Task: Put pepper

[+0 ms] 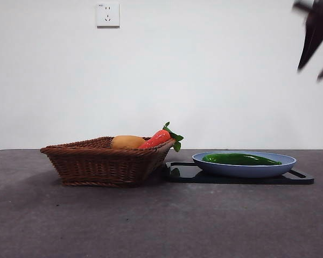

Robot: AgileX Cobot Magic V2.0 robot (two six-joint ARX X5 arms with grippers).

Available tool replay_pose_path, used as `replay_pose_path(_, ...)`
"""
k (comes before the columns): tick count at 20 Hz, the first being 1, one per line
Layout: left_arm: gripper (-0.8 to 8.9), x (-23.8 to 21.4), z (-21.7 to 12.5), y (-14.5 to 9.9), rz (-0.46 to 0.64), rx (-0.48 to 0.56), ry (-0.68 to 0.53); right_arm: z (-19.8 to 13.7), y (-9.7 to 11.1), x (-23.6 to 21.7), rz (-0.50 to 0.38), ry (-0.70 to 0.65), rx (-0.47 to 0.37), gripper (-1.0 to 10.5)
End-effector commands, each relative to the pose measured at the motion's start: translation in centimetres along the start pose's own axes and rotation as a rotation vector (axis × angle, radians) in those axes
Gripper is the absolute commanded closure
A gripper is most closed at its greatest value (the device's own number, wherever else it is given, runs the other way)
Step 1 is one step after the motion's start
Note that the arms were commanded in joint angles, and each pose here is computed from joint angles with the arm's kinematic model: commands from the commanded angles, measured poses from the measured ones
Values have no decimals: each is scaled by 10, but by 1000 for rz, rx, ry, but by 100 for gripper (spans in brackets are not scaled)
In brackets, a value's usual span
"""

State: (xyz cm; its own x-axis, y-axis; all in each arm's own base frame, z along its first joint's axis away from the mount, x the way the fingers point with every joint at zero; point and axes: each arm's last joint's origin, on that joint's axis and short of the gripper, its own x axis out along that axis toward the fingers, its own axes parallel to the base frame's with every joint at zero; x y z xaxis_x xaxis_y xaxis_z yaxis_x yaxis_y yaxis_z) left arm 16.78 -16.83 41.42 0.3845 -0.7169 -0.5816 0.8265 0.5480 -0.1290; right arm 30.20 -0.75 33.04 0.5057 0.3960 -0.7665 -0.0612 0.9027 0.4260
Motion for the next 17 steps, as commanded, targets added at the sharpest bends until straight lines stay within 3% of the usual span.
replay_pose_path(1,555,1,3,-2,-8,4,-5,-19,28,-48,23,-65,-122,740)
replay_pose_path(6,555,1,3,-2,-8,21,-6,-84,70,-122,87,-112,-239,741)
replay_pose_path(9,555,1,3,-2,-8,23,-6,-118,80,-145,117,-75,-304,748)
replay_pose_path(12,559,1,3,-2,-9,23,-5,-133,82,-155,128,-72,-345,844)
replay_pose_path(14,658,1,3,-2,-9,22,-2,-135,82,-158,128,-84,-392,939)
replay_pose_path(16,800,1,3,-2,-9,22,-2,-135,82,-157,128,-82,-399,941)
replay_pose_path(17,805,1,3,-2,-9,22,-2,-134,82,-157,128,-80,-400,941)
